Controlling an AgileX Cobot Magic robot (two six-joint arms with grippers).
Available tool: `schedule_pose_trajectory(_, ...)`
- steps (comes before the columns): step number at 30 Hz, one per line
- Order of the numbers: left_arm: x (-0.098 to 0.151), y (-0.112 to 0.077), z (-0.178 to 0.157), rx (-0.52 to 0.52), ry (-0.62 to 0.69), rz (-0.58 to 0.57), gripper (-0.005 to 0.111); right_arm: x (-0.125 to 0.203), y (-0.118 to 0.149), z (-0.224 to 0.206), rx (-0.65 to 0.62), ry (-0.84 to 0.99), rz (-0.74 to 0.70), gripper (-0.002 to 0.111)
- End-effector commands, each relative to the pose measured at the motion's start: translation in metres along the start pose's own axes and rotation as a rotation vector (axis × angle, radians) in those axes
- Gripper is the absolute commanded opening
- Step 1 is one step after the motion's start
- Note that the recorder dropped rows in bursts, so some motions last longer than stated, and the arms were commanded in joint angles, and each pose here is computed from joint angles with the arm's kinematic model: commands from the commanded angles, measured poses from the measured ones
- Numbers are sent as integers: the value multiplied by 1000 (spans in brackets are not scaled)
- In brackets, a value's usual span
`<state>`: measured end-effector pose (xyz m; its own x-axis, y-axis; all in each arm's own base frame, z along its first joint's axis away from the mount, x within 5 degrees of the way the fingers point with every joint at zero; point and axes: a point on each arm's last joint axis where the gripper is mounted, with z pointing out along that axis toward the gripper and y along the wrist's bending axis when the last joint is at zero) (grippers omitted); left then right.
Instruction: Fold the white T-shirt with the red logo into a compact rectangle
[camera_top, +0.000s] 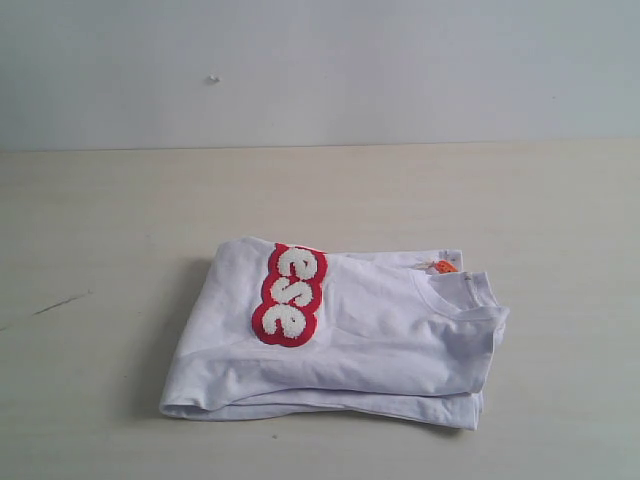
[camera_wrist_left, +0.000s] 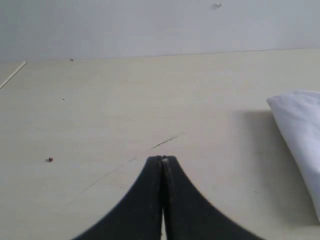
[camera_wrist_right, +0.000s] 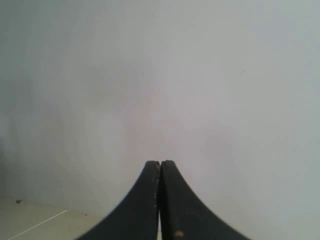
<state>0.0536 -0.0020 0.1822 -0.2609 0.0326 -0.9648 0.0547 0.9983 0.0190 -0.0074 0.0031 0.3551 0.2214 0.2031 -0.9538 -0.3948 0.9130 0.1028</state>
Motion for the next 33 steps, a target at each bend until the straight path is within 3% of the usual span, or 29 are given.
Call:
schedule_pose_trajectory(1,1,0,0,0,5,-4,0,1,0,-1,2,-2,5,0)
schedule_pose_trajectory(24,1,0,0,0,5,-4,0,1,0,-1,2,-2,5,0)
schedule_pose_trajectory(33,1,0,0,0,5,-4,0,0,-3,-1,135,-15,-150,0)
